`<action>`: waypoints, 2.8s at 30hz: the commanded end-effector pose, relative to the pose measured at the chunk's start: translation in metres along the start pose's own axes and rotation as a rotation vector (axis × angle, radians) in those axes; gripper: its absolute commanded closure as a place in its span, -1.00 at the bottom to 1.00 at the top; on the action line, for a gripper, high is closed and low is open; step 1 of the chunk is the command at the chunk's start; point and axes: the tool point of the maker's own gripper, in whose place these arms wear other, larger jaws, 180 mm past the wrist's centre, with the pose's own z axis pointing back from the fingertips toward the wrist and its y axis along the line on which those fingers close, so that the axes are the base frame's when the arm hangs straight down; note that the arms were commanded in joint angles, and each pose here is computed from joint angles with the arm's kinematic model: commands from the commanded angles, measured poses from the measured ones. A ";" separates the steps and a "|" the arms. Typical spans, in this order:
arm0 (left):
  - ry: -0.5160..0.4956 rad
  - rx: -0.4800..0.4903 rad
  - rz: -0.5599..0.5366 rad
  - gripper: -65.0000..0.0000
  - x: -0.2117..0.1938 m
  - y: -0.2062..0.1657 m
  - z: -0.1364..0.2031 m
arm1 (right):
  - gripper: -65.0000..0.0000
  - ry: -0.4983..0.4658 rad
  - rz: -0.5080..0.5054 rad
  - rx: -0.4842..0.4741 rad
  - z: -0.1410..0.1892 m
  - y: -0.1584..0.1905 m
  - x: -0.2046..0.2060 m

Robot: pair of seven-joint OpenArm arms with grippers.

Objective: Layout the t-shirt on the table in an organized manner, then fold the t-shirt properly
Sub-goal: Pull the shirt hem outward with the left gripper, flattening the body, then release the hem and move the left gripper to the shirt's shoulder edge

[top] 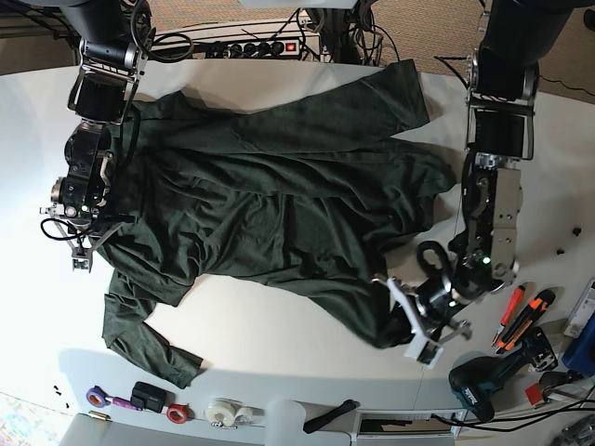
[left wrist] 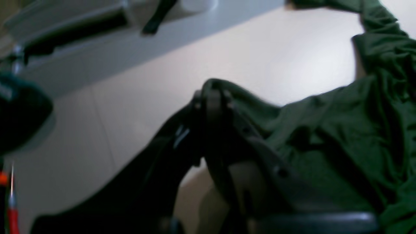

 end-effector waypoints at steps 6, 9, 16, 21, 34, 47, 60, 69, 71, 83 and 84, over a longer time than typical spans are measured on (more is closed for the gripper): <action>0.040 0.088 -0.134 1.00 0.011 0.016 -0.023 | 1.00 -0.031 -0.011 -0.015 0.004 -0.009 0.014; 0.099 0.163 -0.179 1.00 0.000 0.031 -0.033 | 1.00 -0.031 -0.011 -0.014 0.004 -0.009 0.014; 0.134 0.415 -0.197 1.00 0.001 0.089 -0.036 | 1.00 -0.031 -0.011 -0.015 0.004 -0.009 0.014; 0.103 0.462 -0.229 0.56 0.011 0.103 -0.035 | 1.00 -0.032 -0.011 -0.015 0.004 -0.009 0.014; 0.205 0.245 -0.072 -0.12 -0.020 0.082 -0.032 | 1.00 -0.069 -0.013 -0.016 0.005 -0.009 0.021; 0.202 -0.031 0.067 -0.02 -0.068 0.037 -0.006 | -0.01 -0.142 -0.015 -0.032 0.009 -0.017 0.040; -0.106 -0.077 0.373 -0.01 -0.002 0.108 0.069 | 0.11 -0.403 -0.070 -0.121 0.076 -0.061 0.117; 0.082 -0.110 0.441 1.00 -0.038 0.122 0.115 | 1.00 -0.327 -0.034 0.082 0.075 -0.020 0.090; 0.106 -0.143 0.491 1.00 -0.053 0.113 0.124 | 1.00 -0.326 -0.012 0.080 0.081 -0.017 0.079; 0.334 -0.316 0.491 1.00 -0.129 0.020 0.164 | 1.00 -0.244 0.061 0.062 0.122 -0.021 -0.010; 0.340 -0.306 0.471 1.00 -0.133 0.016 0.165 | 1.00 -0.219 0.056 0.064 0.119 -0.022 -0.021</action>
